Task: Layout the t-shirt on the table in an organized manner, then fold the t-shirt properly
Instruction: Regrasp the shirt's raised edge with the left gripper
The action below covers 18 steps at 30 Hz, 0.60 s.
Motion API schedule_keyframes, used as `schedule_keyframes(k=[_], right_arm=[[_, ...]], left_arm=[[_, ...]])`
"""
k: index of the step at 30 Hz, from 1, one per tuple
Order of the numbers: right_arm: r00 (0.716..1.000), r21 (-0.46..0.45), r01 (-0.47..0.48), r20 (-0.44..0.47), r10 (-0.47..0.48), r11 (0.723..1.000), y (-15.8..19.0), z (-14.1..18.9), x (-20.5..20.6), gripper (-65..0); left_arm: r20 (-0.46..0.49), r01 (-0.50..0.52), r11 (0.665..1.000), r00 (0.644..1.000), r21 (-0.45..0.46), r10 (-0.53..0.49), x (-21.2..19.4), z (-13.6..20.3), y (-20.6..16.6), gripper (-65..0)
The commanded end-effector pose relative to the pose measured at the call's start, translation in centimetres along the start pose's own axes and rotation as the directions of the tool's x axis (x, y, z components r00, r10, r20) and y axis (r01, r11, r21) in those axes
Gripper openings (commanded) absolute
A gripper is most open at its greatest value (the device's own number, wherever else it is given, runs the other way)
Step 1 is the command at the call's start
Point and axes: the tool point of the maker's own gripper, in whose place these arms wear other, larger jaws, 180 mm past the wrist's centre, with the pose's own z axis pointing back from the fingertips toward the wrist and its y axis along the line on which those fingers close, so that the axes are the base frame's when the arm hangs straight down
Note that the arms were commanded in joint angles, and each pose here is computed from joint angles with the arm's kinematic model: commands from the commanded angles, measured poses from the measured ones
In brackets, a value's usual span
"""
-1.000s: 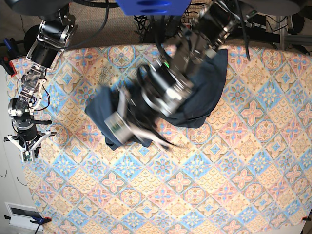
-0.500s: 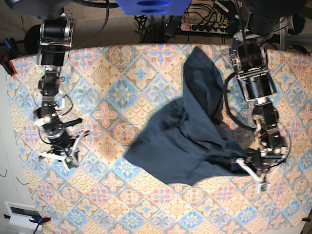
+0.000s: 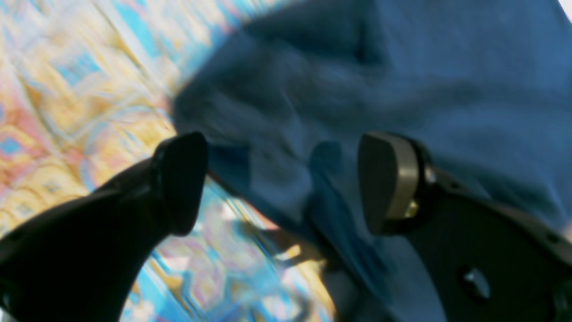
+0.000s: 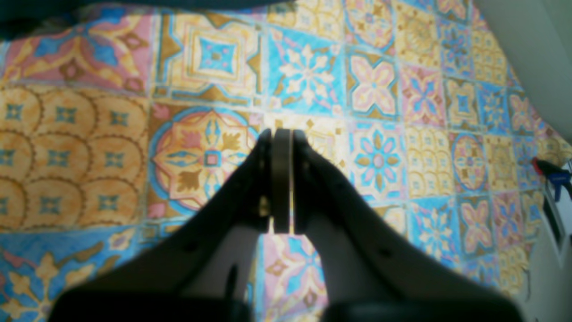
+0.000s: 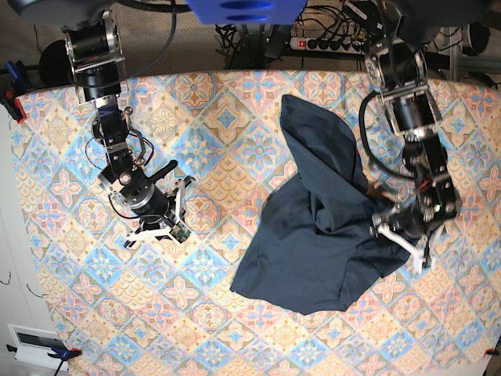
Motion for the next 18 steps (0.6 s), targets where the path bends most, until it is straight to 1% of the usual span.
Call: schedule_keyframes(k=[1,3,5,6,8,10,11,14,18], right_arm=[[0.998,-0.048,-0.007,0.056,0.009,0.999,-2.1,0.4,1.8,-63.9],[0.998,-0.052,-0.007,0.058,0.010,0.999,-2.3,0.4,1.9,-63.9],[0.999,-0.049,-0.003,0.050,0.006,0.999,-2.2,0.2,1.6,-63.9],[0.999,-0.049,-0.004,0.051,0.006,0.999,-2.2,0.3,1.7,-63.9],[0.999,-0.052,-0.005,0.049,0.008,0.999,-2.4,0.3,1.6,-63.9],[0.999,-0.061,0.002,0.047,0.000,0.998,-2.8,0.4,1.4,-63.9],[0.999,-0.084,0.018,0.045,-0.014,0.996,-3.7,0.7,1.1,-63.9],[0.998,-0.133,0.046,0.049,-0.039,0.990,-5.6,1.5,0.8,-63.9],[0.998,-0.142,0.051,0.047,-0.044,0.989,-6.0,1.6,0.6,-63.9]], left_arm=[[0.091,0.030,0.999,0.996,-0.028,-0.027,2.3,1.8,-1.0,-15.4],[0.130,0.115,0.985,0.987,-0.129,-0.098,1.2,4.7,-5.0,-18.3],[0.163,0.192,0.959,0.974,-0.207,-0.160,-0.3,7.1,-8.3,-21.3],[0.171,0.216,0.949,0.969,-0.231,-0.179,-1.0,8.0,-9.3,-22.5],[0.154,0.238,0.932,0.967,-0.274,-0.202,-3.1,9.3,-10.5,-24.2],[0.115,0.235,0.919,0.971,-0.317,-0.208,-5.2,10.1,-11.2,-25.3],[0.088,0.220,0.915,0.975,-0.337,-0.202,-6.3,10.1,-11.4,-25.3],[0.026,0.187,0.913,0.981,-0.364,-0.191,-9.1,10.1,-11.4,-25.2],[-0.007,0.150,0.908,0.986,-0.392,-0.166,-10.5,10.2,-12.0,-24.9]])
